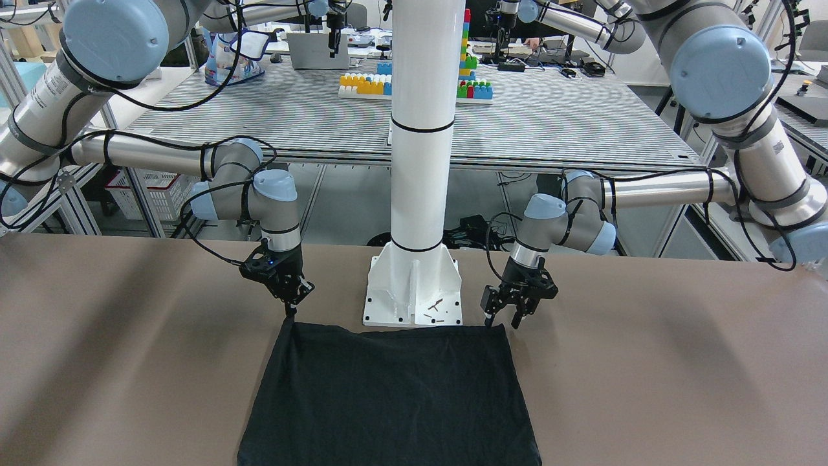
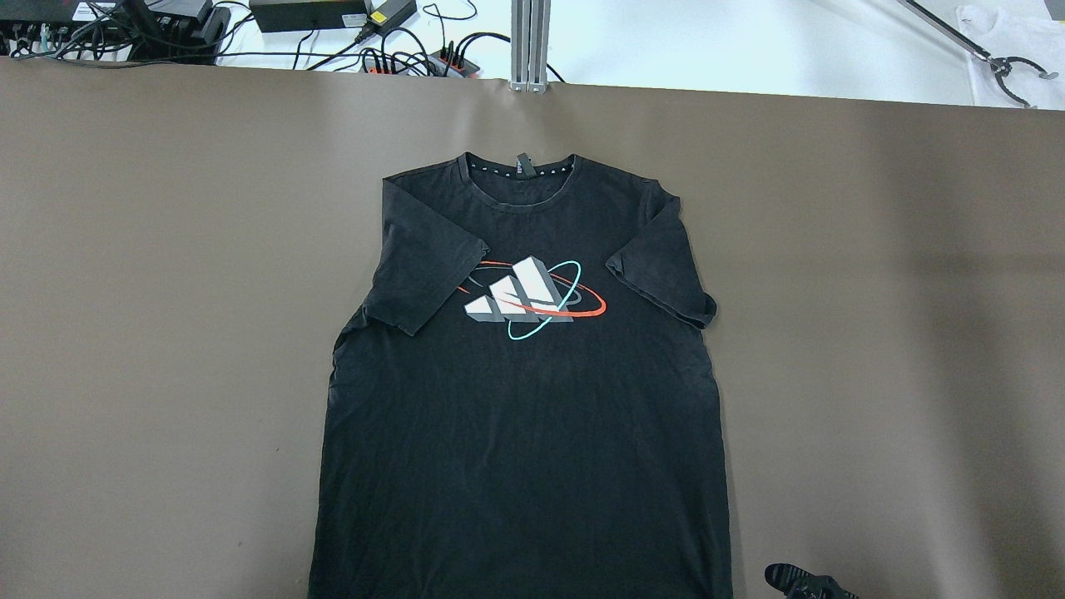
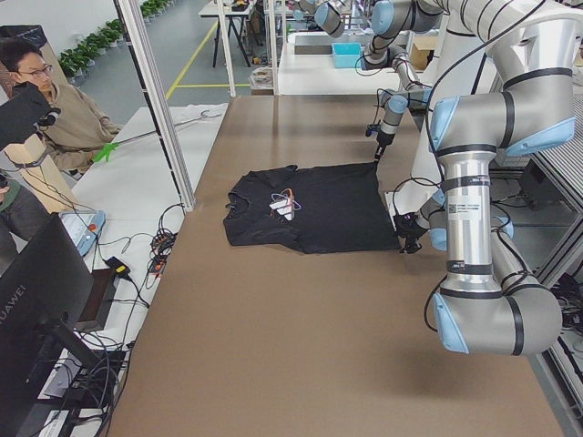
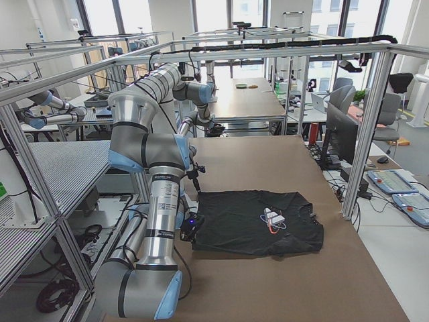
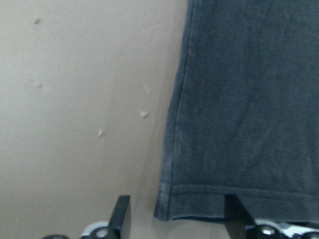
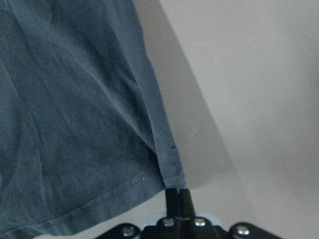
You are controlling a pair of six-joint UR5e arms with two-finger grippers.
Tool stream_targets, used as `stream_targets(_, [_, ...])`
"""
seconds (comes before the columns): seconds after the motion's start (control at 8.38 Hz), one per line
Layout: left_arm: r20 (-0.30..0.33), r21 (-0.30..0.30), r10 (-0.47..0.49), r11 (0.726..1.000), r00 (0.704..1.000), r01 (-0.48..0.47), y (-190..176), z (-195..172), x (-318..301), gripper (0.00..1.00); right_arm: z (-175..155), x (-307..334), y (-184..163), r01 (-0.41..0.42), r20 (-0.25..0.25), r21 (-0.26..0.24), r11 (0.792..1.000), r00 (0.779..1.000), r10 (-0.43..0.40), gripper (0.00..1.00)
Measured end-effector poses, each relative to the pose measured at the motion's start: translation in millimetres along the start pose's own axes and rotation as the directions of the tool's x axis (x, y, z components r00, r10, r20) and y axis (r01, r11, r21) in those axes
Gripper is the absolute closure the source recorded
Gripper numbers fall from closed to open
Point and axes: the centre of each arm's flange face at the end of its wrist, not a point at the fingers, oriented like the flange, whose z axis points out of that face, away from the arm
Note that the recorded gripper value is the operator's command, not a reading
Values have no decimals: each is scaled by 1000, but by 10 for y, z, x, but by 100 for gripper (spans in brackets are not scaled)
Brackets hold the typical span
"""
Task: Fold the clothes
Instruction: 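Grasp the hem corners with the left and right grippers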
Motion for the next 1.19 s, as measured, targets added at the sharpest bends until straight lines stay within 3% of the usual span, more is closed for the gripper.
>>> stream_targets(0.12, [1, -2, 4, 1000, 1000, -4, 67, 8, -23, 88, -2, -1, 2, 1, -2, 1, 1000, 1000, -1, 100])
stream_targets(0.24, [0, -6, 5, 1000, 1000, -5, 98, -3, -24, 100, -2, 0, 4, 2, -4, 1, 1000, 1000, -2, 100])
stream_targets(0.95, [-14, -15, -7, 1000, 1000, 6, -77, -253, -48, 100, 2, 6, 4, 4, -13, 6, 1000, 1000, -4, 100])
stream_targets(1.19, [-6, -35, -14, 999, 1000, 14, -275, -424, -92, 100, -128, -62, 10, -23, 8, -9, 1000, 1000, 23, 100])
